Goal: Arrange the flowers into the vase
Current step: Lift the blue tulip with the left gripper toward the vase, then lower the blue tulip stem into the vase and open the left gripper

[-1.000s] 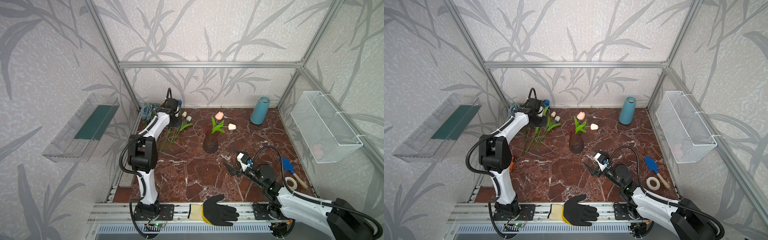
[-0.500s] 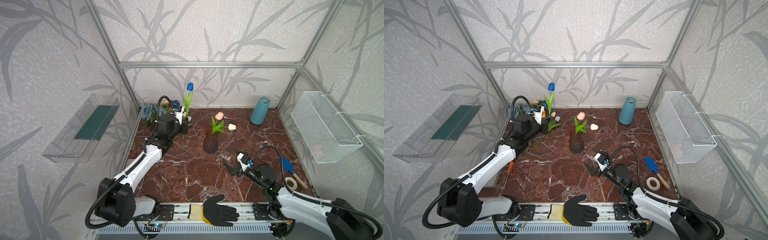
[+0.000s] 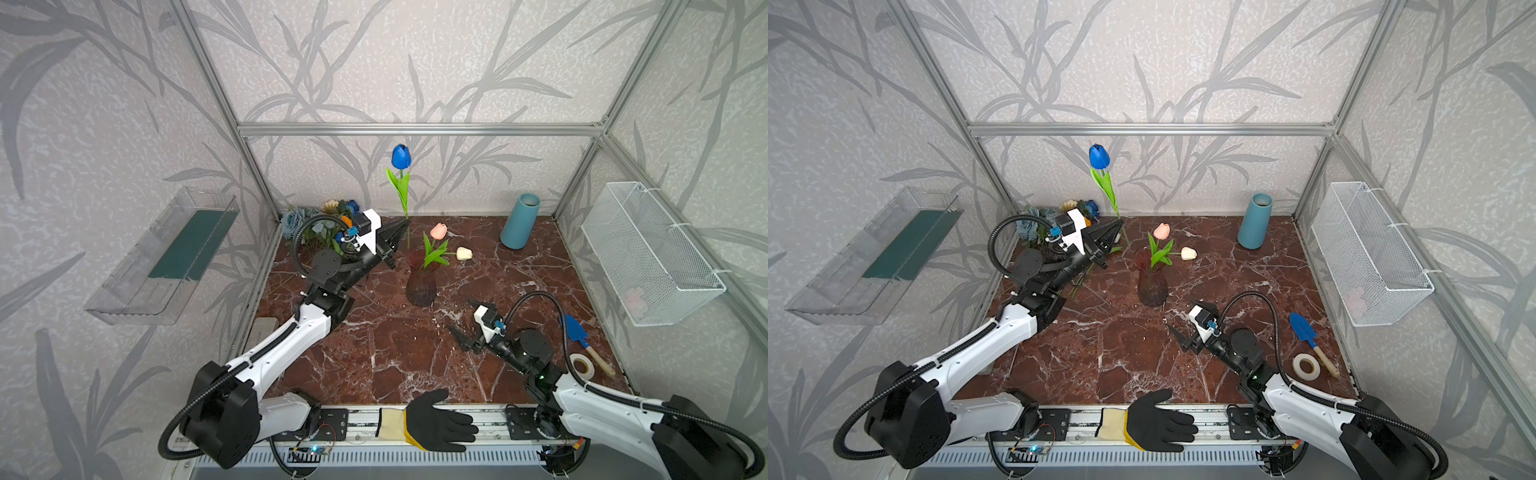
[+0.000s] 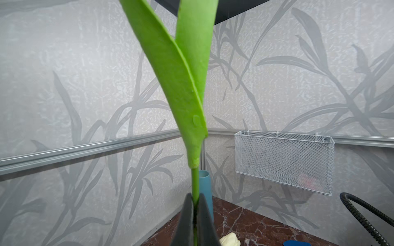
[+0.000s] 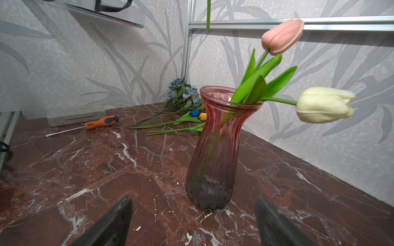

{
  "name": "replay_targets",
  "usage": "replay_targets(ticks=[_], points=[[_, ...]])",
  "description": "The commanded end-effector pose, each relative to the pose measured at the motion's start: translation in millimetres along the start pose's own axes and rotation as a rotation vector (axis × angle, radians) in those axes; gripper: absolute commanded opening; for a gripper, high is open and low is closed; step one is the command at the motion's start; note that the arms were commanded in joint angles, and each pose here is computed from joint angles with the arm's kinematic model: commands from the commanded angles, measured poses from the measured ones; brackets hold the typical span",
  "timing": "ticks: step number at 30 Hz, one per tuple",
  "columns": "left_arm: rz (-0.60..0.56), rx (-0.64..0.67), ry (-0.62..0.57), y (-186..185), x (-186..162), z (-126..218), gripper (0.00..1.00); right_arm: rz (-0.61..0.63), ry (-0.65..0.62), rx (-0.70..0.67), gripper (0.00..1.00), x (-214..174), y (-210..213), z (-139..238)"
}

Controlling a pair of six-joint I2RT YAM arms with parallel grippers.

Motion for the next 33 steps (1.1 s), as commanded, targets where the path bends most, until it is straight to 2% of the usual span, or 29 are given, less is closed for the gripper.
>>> replay_targets(ticks=[1, 8, 17, 29, 33], points=[[0.009, -0.087, -0.087, -3, -3, -10, 0.0, 0.004, -0.052, 0.001, 0.9, 9, 0, 2], [0.05, -0.058, -0.01, 11, -48, -20, 0.0, 0.011, -0.059, -0.003, 0.91, 11, 0, 4], [0.067, -0.003, 0.093, 19, -88, -11, 0.0, 0.011, -0.059, 0.002, 0.91, 10, 0, 4], [0.1, 0.035, 0.208, 21, -128, 2, 0.0, 0.015, -0.051, 0.002, 0.91, 9, 0, 3], [0.096, 0.05, 0.282, 22, -134, 4, 0.01, 0.017, -0.046, 0.0, 0.9, 8, 0, 3]])
Point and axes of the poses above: each gripper's point midway between its finger pads, its own z axis back along the fingers, its own y axis along the line the jaws close on, x = y × z, the point moved 10 cm from there along z, back along the fingers, and after that the axes turned 4 degrees about z, right-handed, at the moved point
